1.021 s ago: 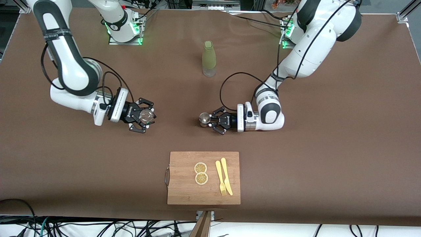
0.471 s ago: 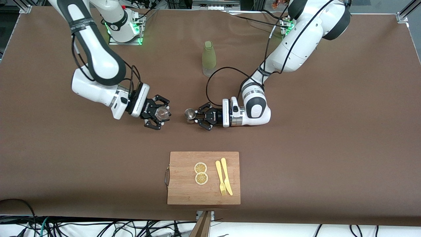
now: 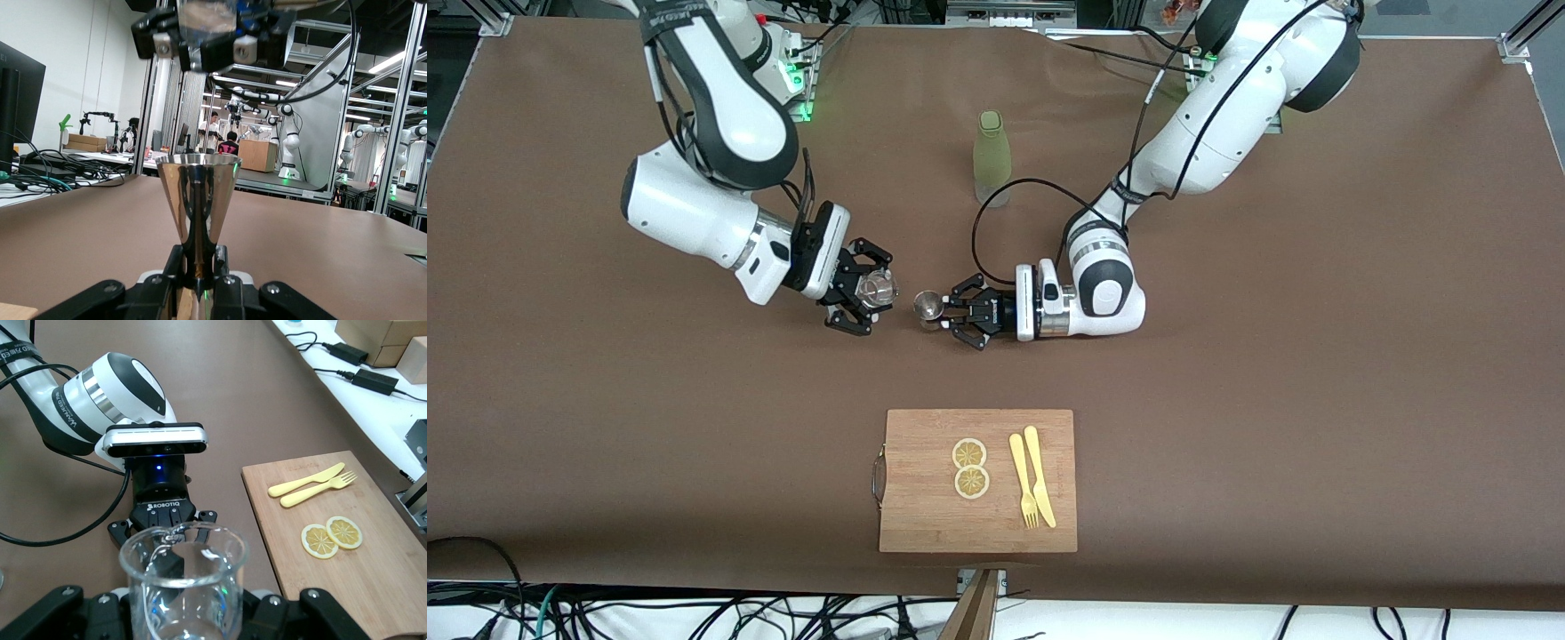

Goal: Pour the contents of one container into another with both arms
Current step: 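Raise the beaker above the jigger with the right gripper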

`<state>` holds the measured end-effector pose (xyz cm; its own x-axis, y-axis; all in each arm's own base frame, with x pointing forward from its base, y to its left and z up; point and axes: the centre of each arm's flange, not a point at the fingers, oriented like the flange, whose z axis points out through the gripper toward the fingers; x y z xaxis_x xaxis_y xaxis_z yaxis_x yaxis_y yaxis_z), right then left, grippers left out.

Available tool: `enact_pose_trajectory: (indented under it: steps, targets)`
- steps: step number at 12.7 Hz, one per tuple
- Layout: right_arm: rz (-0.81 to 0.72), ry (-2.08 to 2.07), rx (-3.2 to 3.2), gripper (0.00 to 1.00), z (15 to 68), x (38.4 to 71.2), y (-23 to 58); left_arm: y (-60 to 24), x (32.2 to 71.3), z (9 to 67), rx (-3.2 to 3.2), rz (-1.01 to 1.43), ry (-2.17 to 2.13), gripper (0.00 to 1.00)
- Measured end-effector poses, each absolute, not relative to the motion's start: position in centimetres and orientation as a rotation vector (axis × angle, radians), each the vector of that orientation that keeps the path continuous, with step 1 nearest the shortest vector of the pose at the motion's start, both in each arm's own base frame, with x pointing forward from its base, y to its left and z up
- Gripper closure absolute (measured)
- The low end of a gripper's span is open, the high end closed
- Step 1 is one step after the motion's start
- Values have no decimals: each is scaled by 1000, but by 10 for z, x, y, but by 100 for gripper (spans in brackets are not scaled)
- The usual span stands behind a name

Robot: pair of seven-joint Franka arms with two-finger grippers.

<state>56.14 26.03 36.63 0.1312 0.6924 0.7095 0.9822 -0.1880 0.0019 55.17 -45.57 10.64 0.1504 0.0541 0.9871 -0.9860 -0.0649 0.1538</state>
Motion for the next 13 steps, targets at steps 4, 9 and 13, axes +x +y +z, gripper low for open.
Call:
enact_pose_trajectory:
  steps: [4, 9, 13]
  targets:
    - [-783, -1667, -1935, 80, 366, 557, 267, -457, 554, 107, 1296, 1174, -1031, 79]
    - [-784, -1731, -1941, 80, 366, 558, 267, -457, 556, 108, 1297, 1177, -1032, 79]
    - [-810, -1787, -1952, 80, 369, 557, 273, -457, 556, 108, 1297, 1177, -1032, 79]
